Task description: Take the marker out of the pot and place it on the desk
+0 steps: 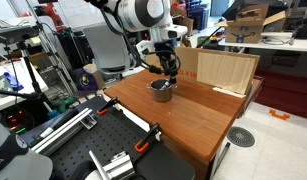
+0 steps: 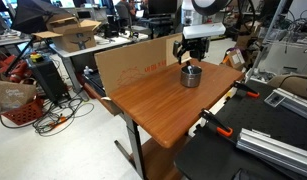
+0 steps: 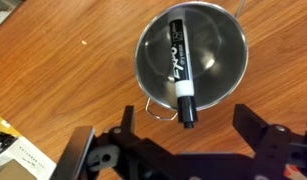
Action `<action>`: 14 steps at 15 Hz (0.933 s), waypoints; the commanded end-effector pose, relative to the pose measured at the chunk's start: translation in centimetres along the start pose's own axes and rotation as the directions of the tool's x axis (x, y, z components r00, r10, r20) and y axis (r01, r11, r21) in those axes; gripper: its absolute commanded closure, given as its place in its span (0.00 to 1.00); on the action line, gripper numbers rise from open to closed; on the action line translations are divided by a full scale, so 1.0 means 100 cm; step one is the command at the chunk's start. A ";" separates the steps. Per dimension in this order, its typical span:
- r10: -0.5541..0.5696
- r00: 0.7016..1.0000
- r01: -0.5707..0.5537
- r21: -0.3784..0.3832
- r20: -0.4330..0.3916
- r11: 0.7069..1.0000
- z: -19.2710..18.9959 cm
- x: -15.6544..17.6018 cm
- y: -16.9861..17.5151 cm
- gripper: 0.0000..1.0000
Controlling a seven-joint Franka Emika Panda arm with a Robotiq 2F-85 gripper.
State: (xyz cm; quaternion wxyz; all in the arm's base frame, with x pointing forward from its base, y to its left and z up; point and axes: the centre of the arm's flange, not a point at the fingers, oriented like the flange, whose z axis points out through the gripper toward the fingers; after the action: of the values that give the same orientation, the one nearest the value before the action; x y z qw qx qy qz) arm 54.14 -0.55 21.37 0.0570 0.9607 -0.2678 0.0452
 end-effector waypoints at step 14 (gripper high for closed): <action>0.011 1.000 -0.011 -0.007 -0.024 1.000 -0.004 0.006 -0.006 0.95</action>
State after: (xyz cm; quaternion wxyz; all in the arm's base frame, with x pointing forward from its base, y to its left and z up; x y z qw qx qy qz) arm 54.88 -0.36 21.41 0.0635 0.9603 -0.2665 0.0520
